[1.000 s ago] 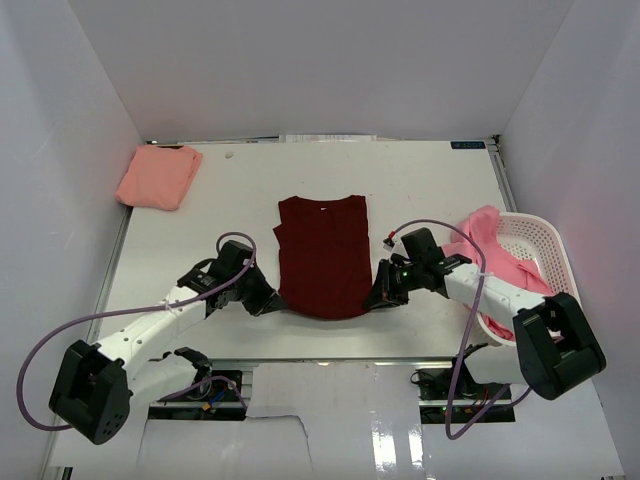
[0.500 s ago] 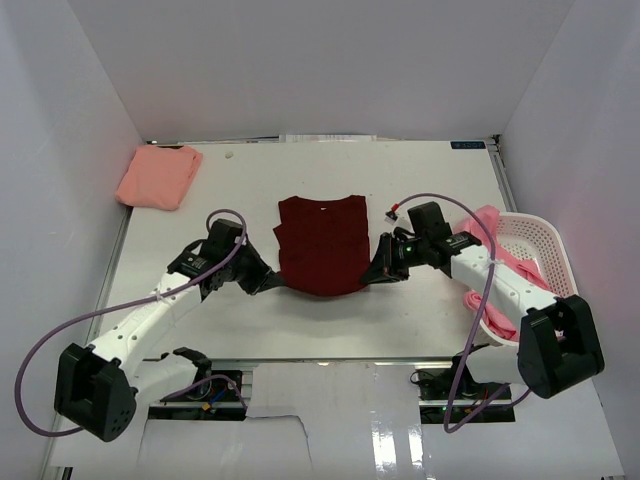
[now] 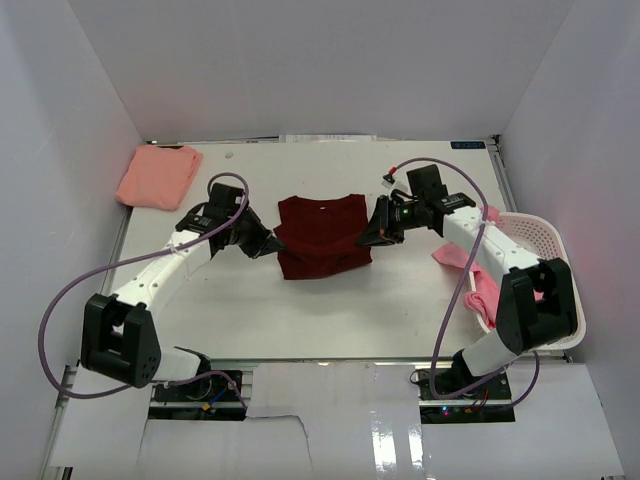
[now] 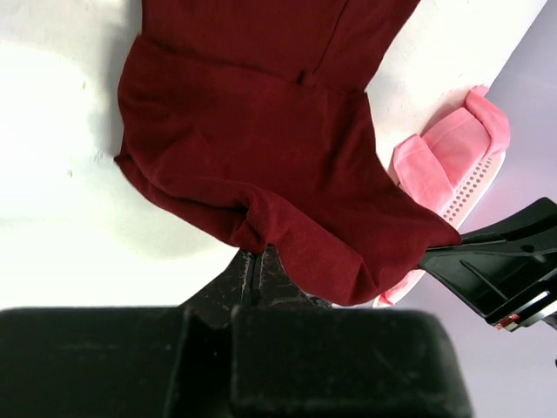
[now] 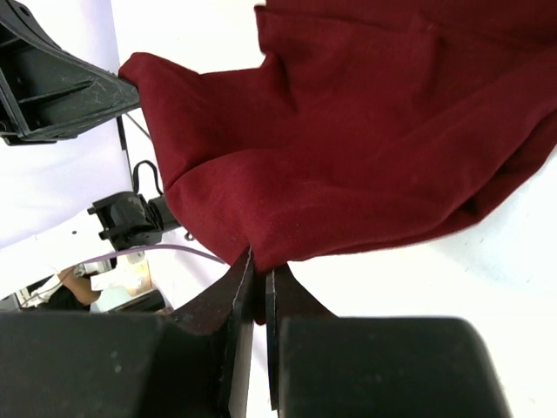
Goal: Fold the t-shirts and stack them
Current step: Fold the long partially folded tshirt into a neat square
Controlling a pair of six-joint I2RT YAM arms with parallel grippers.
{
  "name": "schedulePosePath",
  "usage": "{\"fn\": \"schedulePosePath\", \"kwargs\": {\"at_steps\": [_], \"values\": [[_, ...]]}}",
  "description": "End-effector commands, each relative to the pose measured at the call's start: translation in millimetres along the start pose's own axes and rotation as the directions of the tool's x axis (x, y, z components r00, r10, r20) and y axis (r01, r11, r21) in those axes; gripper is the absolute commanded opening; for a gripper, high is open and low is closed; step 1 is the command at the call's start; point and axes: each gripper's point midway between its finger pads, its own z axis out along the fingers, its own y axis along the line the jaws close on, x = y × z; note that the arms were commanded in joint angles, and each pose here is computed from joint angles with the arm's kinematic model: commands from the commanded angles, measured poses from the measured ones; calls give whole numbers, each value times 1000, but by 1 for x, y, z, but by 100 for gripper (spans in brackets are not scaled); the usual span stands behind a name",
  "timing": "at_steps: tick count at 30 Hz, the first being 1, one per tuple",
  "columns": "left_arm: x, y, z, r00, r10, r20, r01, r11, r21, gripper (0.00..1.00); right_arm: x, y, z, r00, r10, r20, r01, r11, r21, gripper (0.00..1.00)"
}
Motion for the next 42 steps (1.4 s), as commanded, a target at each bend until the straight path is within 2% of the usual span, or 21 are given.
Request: {"fn": "schedulePosePath", "kwargs": {"at_steps": [1,8,12,19,20,22,26,31,36,42], "values": [[-19,-27,-1,998,59,21,-61,995,73,0,-20,8,0,999,-31,6,31,999,-35,8],[-46,-48,10,996,81,33,-83,992,90,0,-45,7,5,1000,-28,9,29,998,-50,8],[-43,-51,6,996,84,25,-87,991,105,0,-42,10,1,999,-32,3,32,998,-56,8],[3,-20,-12,998,28,-59,-21,993,115,0,8,-3,-8,999,10,-33,-12,999,-53,8],[10,-15,-14,997,24,-68,-16,993,113,0,26,-14,-4,997,51,-62,-53,998,-38,8],[29,0,-18,995,5,-96,5,995,103,0,40,-12,-8,997,48,-58,-52,997,-58,8],[65,17,-20,986,-18,-165,32,996,83,0,93,-29,-4,987,100,-129,-104,994,-27,8],[106,42,-23,971,-36,-235,46,998,35,0,142,-41,-8,977,146,-153,-150,989,-9,8],[129,63,-26,957,-59,-284,63,998,7,0,174,-52,-9,964,193,-183,-195,981,5,8],[143,79,-27,946,-74,-315,73,997,-14,0,185,-58,-10,961,206,-187,-206,978,17,8]]}}
